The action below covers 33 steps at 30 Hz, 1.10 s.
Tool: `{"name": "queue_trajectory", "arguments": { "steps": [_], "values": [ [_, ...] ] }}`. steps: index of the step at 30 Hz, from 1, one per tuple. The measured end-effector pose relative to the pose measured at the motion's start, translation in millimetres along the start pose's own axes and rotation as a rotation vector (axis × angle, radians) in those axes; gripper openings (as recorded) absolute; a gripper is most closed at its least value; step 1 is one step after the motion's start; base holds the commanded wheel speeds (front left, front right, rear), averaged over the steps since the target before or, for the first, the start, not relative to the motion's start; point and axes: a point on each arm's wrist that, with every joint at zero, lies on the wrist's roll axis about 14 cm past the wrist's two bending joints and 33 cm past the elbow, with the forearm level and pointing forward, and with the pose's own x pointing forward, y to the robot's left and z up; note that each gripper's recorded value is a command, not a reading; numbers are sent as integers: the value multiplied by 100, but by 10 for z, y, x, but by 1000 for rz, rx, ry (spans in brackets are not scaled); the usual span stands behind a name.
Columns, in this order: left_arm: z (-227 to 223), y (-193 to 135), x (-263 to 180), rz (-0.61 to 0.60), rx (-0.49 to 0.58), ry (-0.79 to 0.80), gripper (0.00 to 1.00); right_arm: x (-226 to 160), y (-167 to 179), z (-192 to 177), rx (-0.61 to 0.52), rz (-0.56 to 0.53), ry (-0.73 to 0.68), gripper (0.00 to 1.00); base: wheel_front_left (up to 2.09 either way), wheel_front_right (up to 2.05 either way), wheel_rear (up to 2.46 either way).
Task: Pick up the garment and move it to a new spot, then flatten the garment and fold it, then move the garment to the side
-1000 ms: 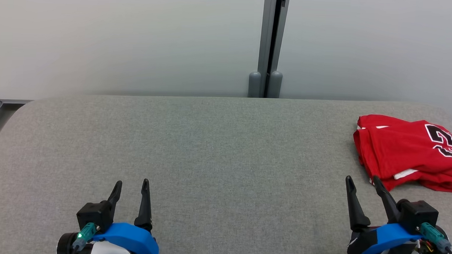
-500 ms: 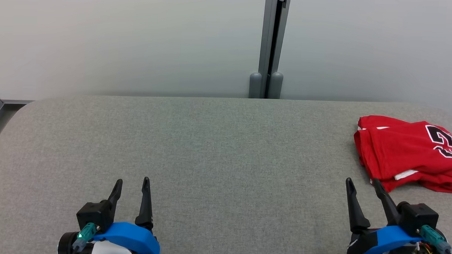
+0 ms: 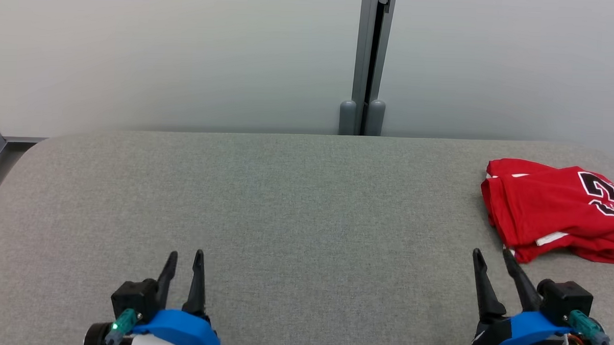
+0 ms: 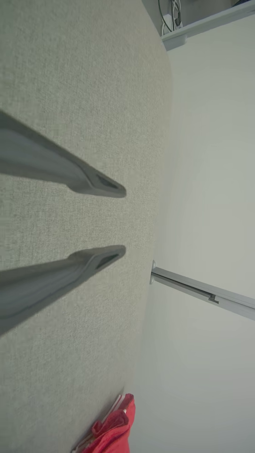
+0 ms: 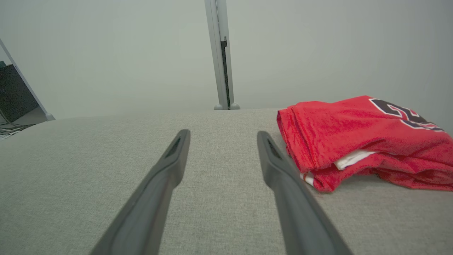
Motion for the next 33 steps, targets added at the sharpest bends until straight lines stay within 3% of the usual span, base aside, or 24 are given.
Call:
{"name": "queue_trajectory", "arguments": {
  "steps": [6, 33],
  "values": [
    [-303, 33, -147, 25, -42, 90, 0, -80, -34, -224, 46, -22, 75, 0, 0, 0, 0],
    [-123, 195, -23, 97, -503, 87, 0, -63, -171, -126, 513, -105, 43, 0, 0, 0, 0]
  ]
}}
